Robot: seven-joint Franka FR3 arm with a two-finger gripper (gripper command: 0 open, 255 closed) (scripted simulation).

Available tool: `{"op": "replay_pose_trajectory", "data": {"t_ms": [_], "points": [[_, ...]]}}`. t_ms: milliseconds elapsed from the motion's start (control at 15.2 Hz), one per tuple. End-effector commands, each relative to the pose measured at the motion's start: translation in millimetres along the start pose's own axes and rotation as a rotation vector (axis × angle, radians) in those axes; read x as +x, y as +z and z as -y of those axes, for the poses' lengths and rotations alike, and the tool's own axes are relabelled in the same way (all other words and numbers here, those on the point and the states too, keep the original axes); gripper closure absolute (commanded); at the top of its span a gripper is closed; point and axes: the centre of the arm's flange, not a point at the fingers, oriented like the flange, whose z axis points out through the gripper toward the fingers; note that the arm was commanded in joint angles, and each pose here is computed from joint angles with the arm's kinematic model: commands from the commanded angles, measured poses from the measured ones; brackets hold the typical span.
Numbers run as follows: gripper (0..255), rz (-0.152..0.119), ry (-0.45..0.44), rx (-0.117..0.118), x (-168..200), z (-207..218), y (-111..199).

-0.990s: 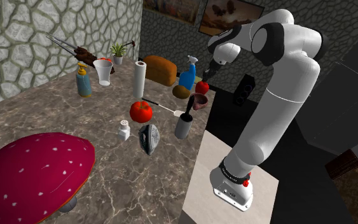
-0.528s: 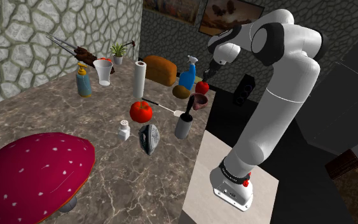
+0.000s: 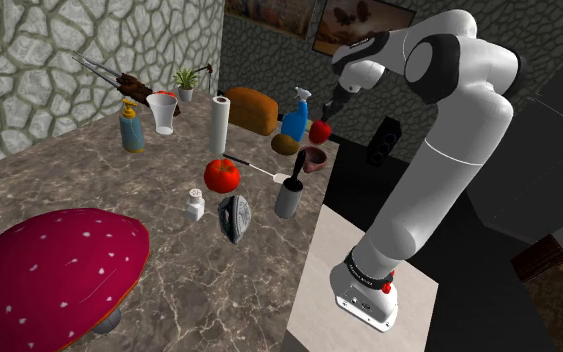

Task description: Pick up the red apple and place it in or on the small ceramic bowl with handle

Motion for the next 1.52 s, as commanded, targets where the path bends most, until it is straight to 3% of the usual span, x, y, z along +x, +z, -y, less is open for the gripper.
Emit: {"op": "replay_pose_trajectory", "data": {"t_ms": [0, 1320, 1452], "points": [[255, 0.000, 0.000, 0.000, 3, 0, -10], [255, 0.000, 0.000, 0.000, 27, 7, -112], [255, 0.000, 0.000, 0.000, 15, 27, -124]]}}
